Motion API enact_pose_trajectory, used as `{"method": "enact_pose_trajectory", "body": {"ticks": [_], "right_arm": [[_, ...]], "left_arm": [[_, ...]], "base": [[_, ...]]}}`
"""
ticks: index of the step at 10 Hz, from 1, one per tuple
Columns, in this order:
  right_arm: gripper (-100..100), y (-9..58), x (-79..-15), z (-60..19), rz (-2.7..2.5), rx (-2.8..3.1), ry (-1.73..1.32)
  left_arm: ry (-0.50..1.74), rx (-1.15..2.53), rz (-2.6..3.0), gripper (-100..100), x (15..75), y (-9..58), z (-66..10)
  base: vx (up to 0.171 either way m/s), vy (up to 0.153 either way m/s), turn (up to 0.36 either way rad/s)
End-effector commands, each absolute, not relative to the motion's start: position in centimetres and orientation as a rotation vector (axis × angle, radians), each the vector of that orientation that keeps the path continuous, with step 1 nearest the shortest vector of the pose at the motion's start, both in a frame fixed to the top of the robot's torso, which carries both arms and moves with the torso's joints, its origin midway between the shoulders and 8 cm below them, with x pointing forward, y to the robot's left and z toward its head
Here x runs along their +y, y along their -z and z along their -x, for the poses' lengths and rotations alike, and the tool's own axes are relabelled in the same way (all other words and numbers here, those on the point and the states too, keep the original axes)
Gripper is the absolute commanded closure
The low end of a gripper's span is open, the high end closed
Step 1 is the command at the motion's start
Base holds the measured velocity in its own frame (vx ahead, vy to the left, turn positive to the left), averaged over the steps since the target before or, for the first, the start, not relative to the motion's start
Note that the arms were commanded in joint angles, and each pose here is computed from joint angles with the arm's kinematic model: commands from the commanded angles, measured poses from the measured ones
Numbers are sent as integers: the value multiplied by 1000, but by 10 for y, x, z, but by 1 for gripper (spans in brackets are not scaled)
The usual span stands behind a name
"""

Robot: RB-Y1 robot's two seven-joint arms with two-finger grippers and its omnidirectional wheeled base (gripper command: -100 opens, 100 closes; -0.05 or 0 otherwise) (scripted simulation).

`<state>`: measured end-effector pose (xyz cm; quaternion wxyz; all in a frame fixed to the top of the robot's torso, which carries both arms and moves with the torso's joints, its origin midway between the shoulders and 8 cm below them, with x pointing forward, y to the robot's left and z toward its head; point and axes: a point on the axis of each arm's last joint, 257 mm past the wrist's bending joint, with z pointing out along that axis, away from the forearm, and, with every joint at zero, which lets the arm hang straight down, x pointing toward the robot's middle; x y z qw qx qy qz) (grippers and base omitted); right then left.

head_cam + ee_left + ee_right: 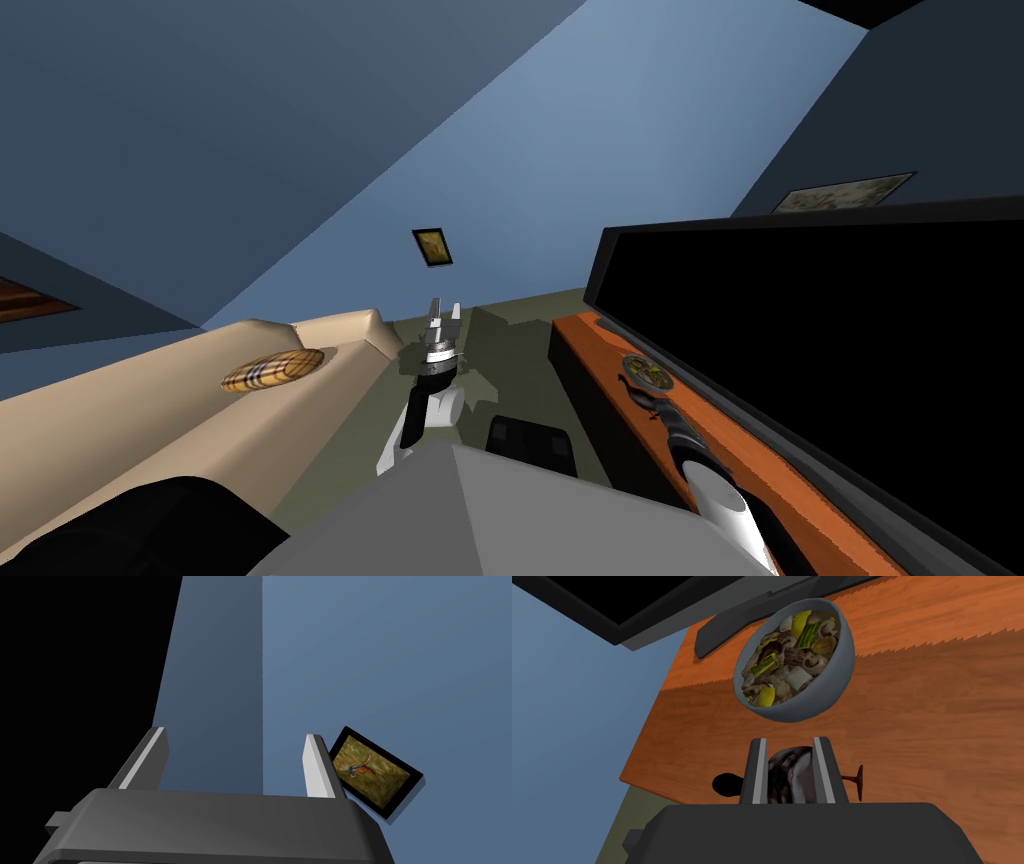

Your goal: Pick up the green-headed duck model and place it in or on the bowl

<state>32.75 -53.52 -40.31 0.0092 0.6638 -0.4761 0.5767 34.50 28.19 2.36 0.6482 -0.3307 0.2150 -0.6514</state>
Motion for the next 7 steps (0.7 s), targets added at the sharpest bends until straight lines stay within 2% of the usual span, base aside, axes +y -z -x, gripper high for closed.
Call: {"method": "enact_pose_trajectory", "body": {"ticks": [1, 3, 7], "right_arm": [[100, 398, -534, -332, -2101, -1471, -1811], [100, 393, -533, -336, -2123, -1451, -1820], [100, 382, -536, -348, -2173, -1389, -1836]], "left_arm": [[1481, 489, 752, 0, 282, -24, -345], [1481, 489, 752, 0, 282, -24, -345], [1481, 489, 752, 0, 282, -24, -345]], "base": [[-17, 162, -90], [12, 96, -68], [68, 15, -80]]}}
